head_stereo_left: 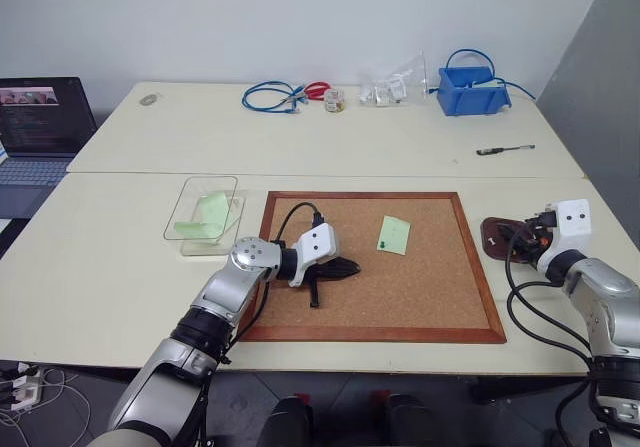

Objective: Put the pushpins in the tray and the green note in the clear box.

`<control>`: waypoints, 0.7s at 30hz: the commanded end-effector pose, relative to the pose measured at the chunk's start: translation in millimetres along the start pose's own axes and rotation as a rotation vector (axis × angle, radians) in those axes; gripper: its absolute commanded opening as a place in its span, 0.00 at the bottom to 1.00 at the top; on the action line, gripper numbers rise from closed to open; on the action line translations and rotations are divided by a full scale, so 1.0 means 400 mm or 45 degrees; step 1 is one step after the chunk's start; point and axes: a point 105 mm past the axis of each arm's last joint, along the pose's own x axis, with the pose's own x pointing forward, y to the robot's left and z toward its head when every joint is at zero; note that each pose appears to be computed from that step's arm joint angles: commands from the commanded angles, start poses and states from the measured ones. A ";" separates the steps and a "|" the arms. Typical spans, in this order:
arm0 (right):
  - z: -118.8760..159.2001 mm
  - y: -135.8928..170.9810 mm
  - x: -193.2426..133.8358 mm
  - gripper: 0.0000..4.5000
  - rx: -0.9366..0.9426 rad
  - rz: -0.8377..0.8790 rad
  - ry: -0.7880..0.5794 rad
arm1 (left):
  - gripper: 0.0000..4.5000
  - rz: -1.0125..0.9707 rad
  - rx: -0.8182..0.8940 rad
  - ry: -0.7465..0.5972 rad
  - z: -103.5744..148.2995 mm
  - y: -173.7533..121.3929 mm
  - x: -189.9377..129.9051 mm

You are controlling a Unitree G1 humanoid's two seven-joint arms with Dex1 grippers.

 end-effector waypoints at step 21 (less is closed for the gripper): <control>0.047 0.449 0.027 0.87 -0.261 1.112 -0.192 | 0.00 0.007 -0.094 0.158 -0.091 -0.025 -0.003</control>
